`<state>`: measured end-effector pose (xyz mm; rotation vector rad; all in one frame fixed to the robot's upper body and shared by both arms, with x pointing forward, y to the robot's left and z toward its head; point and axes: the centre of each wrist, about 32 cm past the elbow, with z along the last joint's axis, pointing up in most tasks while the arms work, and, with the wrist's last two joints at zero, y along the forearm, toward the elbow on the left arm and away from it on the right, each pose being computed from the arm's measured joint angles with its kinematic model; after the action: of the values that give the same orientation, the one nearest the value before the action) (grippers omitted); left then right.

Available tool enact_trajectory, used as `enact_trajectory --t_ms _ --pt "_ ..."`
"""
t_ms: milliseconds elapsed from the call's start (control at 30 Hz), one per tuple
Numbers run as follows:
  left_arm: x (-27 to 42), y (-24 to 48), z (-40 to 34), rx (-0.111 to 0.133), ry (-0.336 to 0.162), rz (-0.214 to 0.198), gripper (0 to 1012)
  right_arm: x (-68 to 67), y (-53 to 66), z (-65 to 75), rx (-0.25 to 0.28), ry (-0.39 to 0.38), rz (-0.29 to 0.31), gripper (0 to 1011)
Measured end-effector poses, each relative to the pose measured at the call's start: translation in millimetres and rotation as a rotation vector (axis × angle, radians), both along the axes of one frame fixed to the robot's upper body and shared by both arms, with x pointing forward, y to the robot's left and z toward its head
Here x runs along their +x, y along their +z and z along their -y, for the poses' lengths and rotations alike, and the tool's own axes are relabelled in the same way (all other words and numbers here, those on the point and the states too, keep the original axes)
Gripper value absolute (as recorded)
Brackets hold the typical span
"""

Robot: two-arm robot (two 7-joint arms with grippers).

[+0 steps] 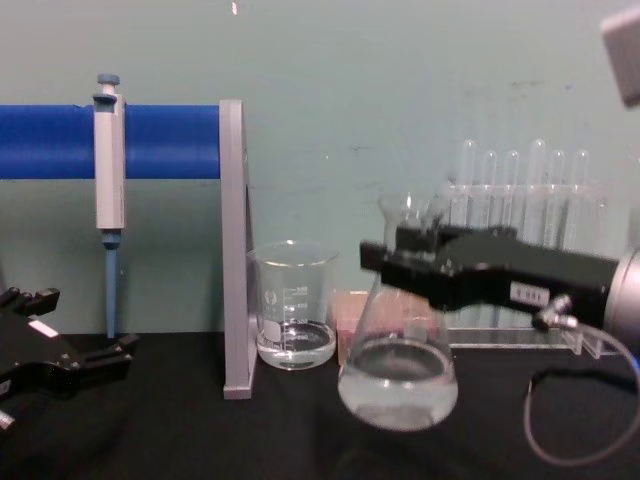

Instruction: Grasp the erlenmeyer flask with one hand, shake it three times, then place it back.

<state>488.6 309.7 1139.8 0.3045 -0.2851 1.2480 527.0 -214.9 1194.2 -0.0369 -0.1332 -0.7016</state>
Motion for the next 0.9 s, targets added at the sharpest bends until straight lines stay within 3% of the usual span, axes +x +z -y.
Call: enact_trajectory --t_ms 233,367,900 --pt "0.0 0.0 0.0 0.000 0.000 0.000 1001 -4.1 19.5 0.0 0.020 -0.039 0.047 458" --pt "0.0 0.0 0.0 0.000 0.000 0.000 1001 -5.0 25.0 0.2 0.023 -0.053 0.063 457" --pt "0.0 0.0 0.0 0.000 0.000 0.000 1001 -4.8 26.1 2.3 0.021 -0.071 0.067 458"
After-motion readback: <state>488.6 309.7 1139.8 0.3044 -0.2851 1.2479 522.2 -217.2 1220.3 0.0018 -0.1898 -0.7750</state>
